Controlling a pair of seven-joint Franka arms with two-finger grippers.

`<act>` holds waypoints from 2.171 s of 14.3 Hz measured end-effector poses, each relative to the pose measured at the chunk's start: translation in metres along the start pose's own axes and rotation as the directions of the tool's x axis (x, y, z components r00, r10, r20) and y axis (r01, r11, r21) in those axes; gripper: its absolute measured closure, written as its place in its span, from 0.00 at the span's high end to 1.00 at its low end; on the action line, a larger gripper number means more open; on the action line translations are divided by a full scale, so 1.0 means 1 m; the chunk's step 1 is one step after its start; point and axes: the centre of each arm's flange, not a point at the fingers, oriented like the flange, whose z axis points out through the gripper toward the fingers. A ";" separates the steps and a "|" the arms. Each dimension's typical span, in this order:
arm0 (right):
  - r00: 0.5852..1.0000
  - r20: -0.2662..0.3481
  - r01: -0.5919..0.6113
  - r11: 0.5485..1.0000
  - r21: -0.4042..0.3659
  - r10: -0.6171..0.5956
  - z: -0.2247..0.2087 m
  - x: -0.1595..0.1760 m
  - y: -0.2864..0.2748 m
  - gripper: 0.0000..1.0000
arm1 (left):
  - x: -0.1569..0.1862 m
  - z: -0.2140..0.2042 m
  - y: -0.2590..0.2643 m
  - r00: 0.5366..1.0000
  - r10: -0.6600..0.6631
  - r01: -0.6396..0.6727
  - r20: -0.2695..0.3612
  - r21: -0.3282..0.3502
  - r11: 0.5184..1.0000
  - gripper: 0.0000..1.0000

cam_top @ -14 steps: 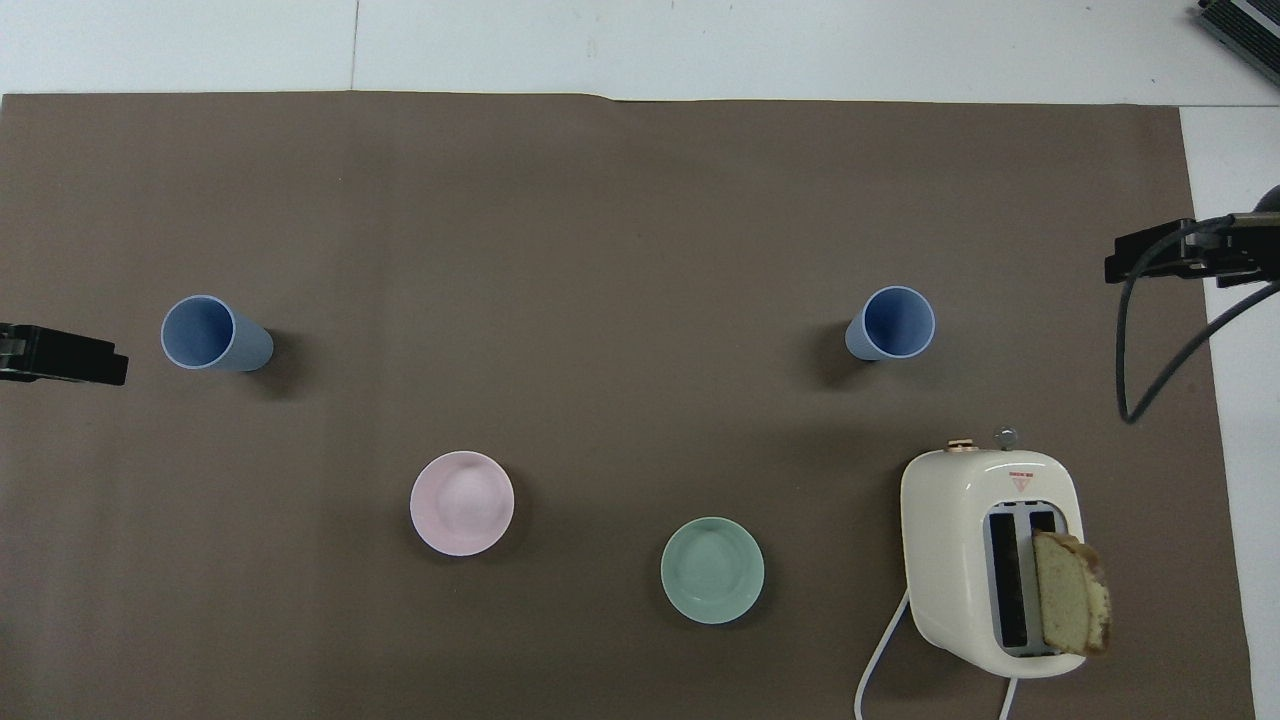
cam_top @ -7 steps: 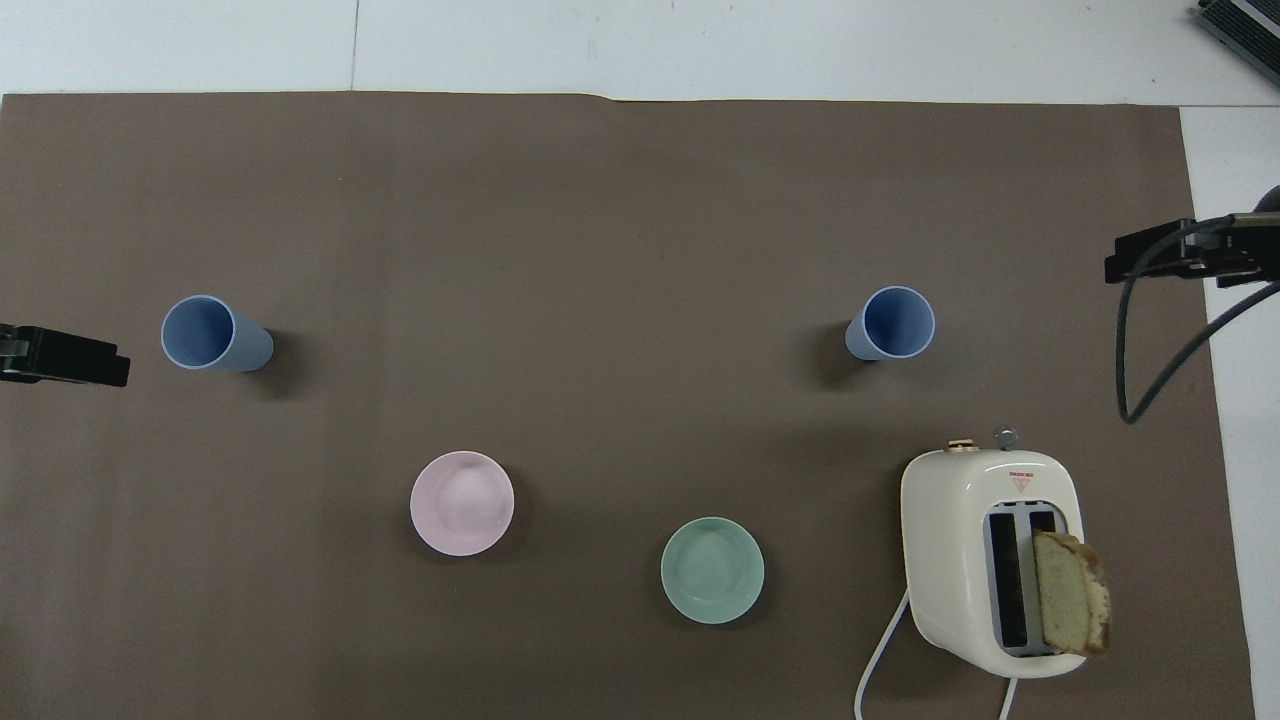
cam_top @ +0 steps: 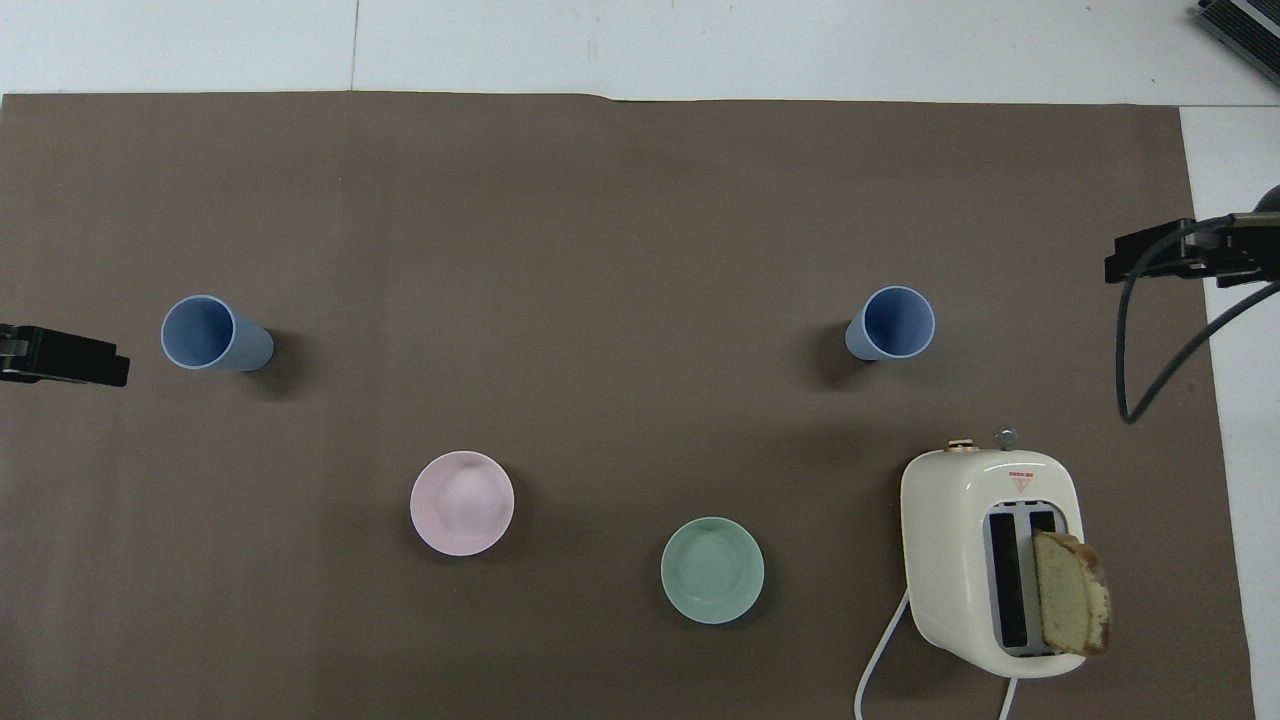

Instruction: Stack blue cups with both arms

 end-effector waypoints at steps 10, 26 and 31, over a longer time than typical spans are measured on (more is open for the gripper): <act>1.000 0.000 0.000 1.000 0.000 0.000 0.000 0.000 0.000 1.00 | 0.010 0.015 -0.022 0.999 -0.037 0.037 -0.015 -0.001 0.999 1.00; 1.000 0.000 0.000 1.000 0.000 0.000 0.000 0.000 0.000 1.00 | 0.077 0.224 -0.131 0.979 -0.205 0.205 0.001 -0.015 0.979 1.00; 1.000 0.000 0.000 1.000 0.000 0.000 0.000 0.000 0.000 1.00 | 0.078 0.239 -0.123 0.969 -0.249 0.249 0.004 -0.019 0.968 0.96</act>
